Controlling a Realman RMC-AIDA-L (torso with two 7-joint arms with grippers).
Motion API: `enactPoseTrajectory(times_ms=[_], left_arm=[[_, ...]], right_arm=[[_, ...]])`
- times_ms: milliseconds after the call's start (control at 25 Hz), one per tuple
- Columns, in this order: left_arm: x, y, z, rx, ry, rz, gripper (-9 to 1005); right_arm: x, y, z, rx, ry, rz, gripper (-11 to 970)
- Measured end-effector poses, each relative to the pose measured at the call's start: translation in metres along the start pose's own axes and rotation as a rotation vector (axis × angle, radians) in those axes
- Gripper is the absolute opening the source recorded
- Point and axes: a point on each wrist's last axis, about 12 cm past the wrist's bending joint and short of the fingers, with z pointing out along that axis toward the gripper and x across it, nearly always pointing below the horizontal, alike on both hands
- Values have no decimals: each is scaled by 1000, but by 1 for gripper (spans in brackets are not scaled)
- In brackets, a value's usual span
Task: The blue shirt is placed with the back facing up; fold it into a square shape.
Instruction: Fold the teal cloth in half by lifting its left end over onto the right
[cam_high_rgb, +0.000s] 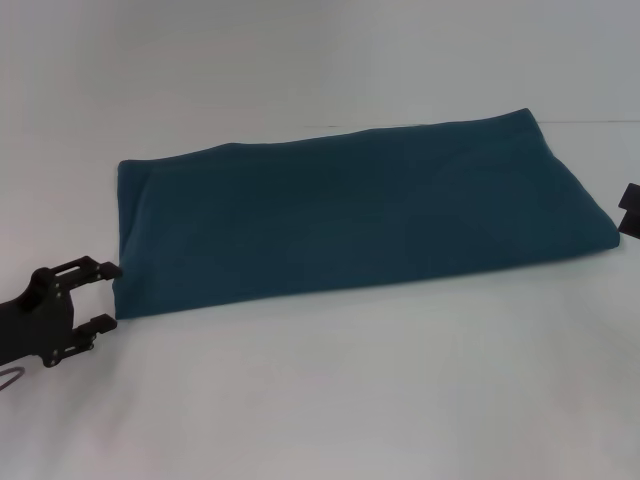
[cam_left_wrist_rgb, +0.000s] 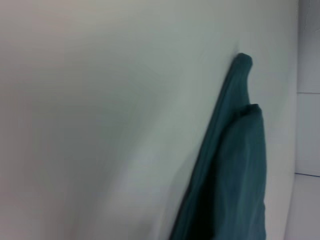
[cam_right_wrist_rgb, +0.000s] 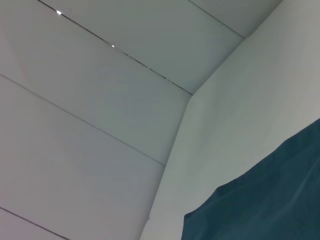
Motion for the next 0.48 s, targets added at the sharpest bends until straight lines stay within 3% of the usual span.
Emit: enactPoseTrajectory(times_ms=[480], left_arm=[[-1,-1,7,-42,-7,27,724]], right_arm=[[3,-1,-2,1,-6,9,793]])
